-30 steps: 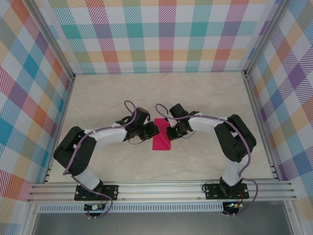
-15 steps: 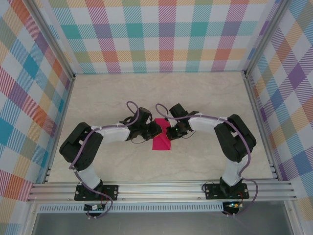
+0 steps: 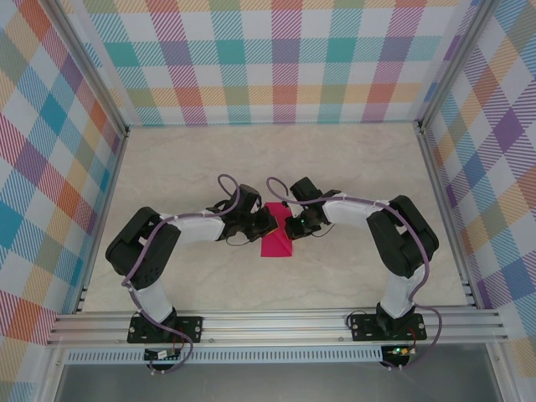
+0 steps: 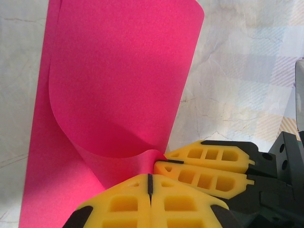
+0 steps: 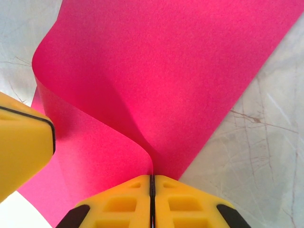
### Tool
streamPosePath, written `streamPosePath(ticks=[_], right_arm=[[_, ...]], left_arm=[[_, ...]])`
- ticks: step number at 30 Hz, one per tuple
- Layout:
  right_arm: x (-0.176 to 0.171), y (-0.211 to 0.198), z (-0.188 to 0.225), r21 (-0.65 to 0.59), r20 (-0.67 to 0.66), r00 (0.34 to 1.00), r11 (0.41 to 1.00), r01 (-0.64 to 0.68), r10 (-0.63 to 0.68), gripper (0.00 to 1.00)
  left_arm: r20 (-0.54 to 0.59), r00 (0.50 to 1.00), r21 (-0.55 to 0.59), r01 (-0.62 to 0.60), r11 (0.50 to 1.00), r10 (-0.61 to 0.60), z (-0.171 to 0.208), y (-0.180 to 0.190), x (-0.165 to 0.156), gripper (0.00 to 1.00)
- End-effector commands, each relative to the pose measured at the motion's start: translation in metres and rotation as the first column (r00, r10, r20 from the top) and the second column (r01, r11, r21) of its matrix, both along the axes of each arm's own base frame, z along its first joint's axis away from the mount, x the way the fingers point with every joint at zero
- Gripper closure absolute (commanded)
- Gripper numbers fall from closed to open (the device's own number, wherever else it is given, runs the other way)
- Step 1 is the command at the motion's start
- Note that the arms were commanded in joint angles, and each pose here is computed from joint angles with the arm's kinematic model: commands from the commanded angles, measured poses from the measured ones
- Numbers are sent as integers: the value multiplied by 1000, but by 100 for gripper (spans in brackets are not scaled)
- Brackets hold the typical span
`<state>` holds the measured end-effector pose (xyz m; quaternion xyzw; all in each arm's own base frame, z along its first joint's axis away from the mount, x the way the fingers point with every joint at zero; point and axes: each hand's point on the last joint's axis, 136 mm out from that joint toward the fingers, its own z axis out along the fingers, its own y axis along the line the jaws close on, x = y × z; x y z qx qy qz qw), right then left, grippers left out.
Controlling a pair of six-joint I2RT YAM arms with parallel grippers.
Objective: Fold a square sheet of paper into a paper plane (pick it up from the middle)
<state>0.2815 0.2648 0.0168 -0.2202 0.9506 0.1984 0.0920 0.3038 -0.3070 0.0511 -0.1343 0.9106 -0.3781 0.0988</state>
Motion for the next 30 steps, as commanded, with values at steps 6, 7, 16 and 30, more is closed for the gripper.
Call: streamPosePath(ticks=[6, 7, 16, 30], right_arm=[[0, -3, -13, -13, -25, 1000, 1000, 13, -13, 91], [0, -3, -13, -13, -27, 1000, 1000, 12, -12, 91], [0, -3, -13, -13, -26, 1000, 1000, 11, -12, 91], [0, -2, -16, -11, -33, 999, 1000, 14, -14, 90]], left_arm=[[15, 999, -40, 29, 999, -28, 7, -11, -5, 100], [17, 999, -42, 33, 999, -32, 7, -12, -5, 100], [-4, 999, -33, 41, 999, -42, -6, -14, -8, 100], [-58, 998, 82, -4, 997, 8, -49, 7, -15, 100]])
